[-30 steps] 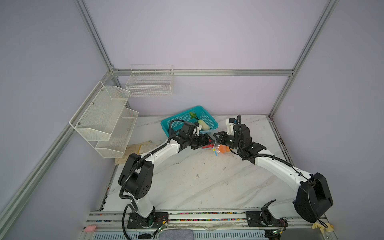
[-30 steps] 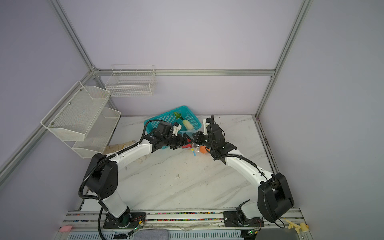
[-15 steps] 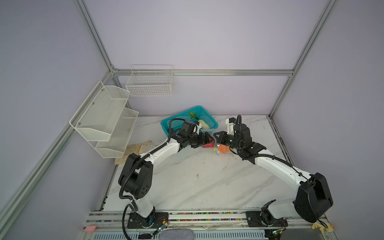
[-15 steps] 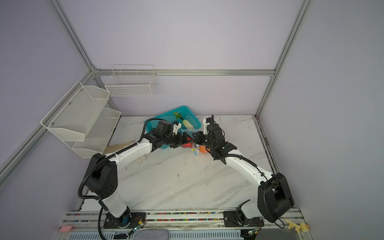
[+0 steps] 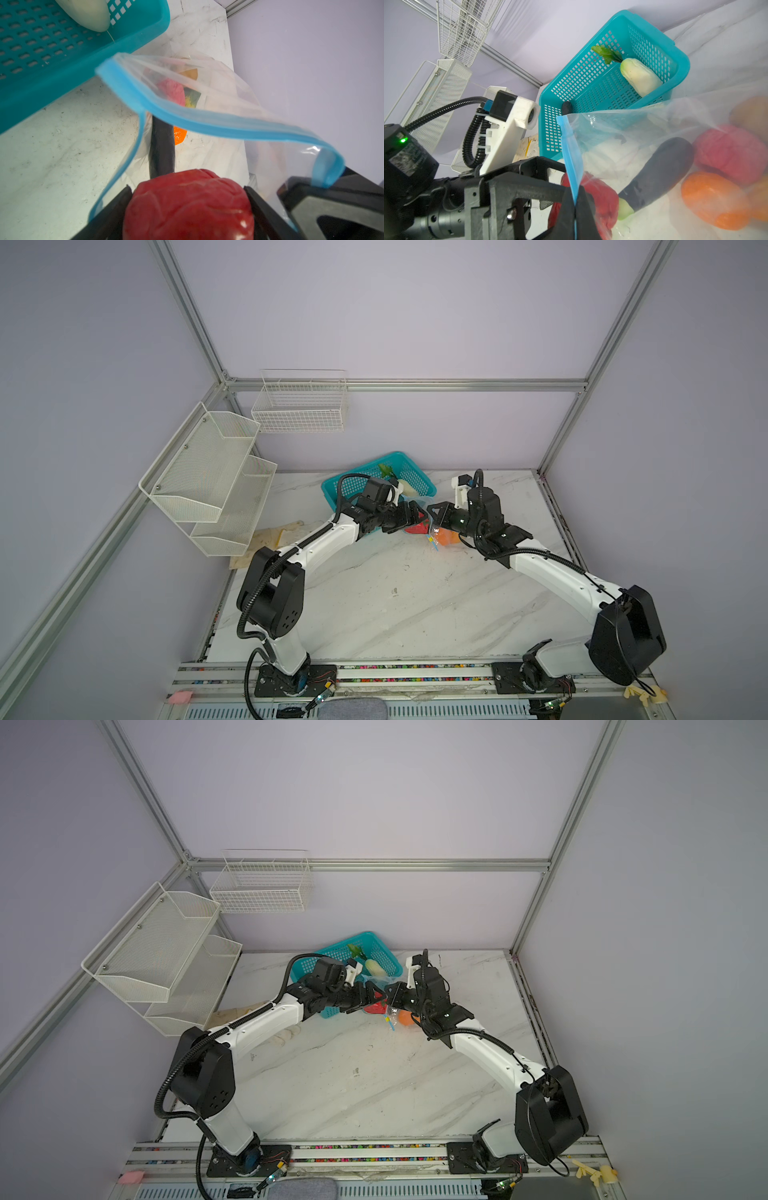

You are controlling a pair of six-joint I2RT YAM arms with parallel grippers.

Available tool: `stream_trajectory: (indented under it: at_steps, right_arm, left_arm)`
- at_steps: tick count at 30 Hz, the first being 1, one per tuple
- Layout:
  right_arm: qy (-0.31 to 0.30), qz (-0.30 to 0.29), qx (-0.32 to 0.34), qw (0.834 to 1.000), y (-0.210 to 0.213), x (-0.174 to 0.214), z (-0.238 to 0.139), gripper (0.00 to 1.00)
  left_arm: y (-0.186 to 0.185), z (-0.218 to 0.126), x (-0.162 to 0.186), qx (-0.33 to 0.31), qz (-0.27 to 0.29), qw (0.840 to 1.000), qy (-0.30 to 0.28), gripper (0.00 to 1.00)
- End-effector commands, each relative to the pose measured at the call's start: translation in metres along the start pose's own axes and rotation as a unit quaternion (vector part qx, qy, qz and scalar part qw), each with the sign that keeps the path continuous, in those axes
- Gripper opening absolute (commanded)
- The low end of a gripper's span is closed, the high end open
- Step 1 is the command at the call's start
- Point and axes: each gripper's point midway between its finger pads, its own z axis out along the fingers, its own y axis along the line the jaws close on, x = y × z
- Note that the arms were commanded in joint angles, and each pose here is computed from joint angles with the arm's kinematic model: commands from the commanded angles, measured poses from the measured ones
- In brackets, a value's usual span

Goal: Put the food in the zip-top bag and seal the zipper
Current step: 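Open the left gripper to release the red pepper into the bag, then raise the left gripper from the bag and move over the basket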

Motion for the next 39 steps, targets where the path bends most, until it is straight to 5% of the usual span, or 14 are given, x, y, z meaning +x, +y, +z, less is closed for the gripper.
stream_trajectory:
  at_steps: [1, 9, 27, 39]
  right_arm:
    - [-0.020, -0.002, -0.025, 0.999, 0.015, -0.014, -0.006, 0.00]
    - [-0.020, -0.003, -0.025, 0.999, 0.014, -0.013, -0.006, 0.00]
    - [-0.018, -0.007, -0.032, 0.999, 0.016, -0.012, -0.009, 0.00]
    - [-0.032, -0.004, -0.024, 0.999, 0.015, -0.015, -0.020, 0.00]
  left_arm:
    - [-0.033, -0.011, -0.030, 0.019, 0.029, 0.999, -0.035, 0.85]
    - [-0.030, -0.013, -0.033, 0.001, 0.036, 0.999, -0.037, 0.93]
    - [-0.038, -0.034, -0.042, -0.008, 0.063, 0.996, -0.057, 0.88]
    - [-0.051, -0.087, -0.067, -0.039, 0.124, 0.984, -0.119, 0.89]
